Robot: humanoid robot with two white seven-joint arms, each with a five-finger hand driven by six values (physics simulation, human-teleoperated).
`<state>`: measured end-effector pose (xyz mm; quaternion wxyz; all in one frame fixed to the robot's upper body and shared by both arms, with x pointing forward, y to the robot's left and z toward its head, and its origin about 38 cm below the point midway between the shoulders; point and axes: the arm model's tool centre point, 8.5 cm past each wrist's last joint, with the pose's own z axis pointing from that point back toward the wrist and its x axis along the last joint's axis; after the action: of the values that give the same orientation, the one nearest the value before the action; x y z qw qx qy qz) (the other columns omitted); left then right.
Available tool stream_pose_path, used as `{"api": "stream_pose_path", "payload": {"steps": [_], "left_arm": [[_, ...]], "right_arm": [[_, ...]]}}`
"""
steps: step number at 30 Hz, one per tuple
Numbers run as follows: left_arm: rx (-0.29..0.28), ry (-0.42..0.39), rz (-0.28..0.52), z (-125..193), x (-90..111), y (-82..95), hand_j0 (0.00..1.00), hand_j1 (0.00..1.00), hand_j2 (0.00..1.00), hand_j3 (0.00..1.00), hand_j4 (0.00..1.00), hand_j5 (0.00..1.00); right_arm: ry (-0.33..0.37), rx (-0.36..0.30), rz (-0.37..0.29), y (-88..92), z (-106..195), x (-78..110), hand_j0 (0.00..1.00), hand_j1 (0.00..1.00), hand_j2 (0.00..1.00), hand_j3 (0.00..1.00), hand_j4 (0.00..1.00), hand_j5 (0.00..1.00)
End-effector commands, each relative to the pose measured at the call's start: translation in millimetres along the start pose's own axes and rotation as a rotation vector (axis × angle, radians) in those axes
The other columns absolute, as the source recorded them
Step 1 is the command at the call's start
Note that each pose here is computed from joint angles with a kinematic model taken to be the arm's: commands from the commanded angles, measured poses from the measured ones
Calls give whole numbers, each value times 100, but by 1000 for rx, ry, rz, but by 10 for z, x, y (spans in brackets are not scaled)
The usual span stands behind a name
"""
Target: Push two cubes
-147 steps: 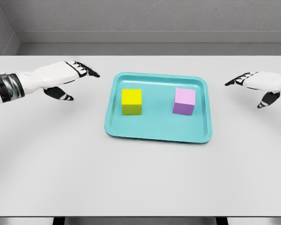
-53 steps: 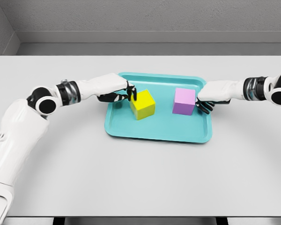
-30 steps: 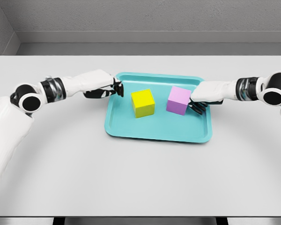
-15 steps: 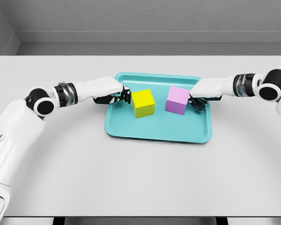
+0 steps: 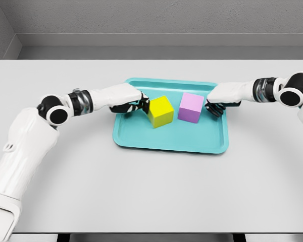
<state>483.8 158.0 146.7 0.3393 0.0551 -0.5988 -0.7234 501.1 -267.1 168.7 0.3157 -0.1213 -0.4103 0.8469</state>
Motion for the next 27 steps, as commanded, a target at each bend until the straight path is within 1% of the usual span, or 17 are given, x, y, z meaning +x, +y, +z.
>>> {"api": "stream_pose_path", "payload": {"steps": [1, 5, 6, 10, 19, 23, 25, 27], "left_arm": [[-8, 0, 11, -37, -2, -42, 43, 43, 43, 43, 43, 43], [-11, 12, 22, -19, -52, -60, 43, 43, 43, 43, 43, 43], [-17, 19, 34, -15, -83, -88, 43, 43, 43, 43, 43, 43], [-21, 24, 43, -22, -108, -103, 43, 43, 43, 43, 43, 43], [-12, -5, 51, -153, -1, -102, 43, 43, 43, 43, 43, 43], [-9, -10, 50, -171, 17, -89, 43, 43, 43, 43, 43, 43], [-8, -8, 52, -156, 5, -94, 43, 43, 43, 43, 43, 43], [-5, 8, 53, -79, -56, -86, 43, 43, 43, 43, 43, 43]], "right_arm": [[-1, 0, -1, -7, -34, 11, 10, 10, 10, 10, 10, 10], [-3, 0, 2, -22, -54, 24, 10, 10, 10, 10, 10, 10], [3, -2, 2, -40, -40, 2, 10, 10, 10, 10, 10, 10], [8, -3, -6, -63, -59, -22, 10, 10, 10, 10, 10, 10], [-7, -11, 0, -114, -120, 34, 10, 10, 10, 10, 10, 10], [-17, -16, 4, -144, -157, 67, 10, 10, 10, 10, 10, 10], [-19, -17, 5, -151, -164, 76, 10, 10, 10, 10, 10, 10], [-18, -17, 8, -161, -161, 77, 10, 10, 10, 10, 10, 10]]}}
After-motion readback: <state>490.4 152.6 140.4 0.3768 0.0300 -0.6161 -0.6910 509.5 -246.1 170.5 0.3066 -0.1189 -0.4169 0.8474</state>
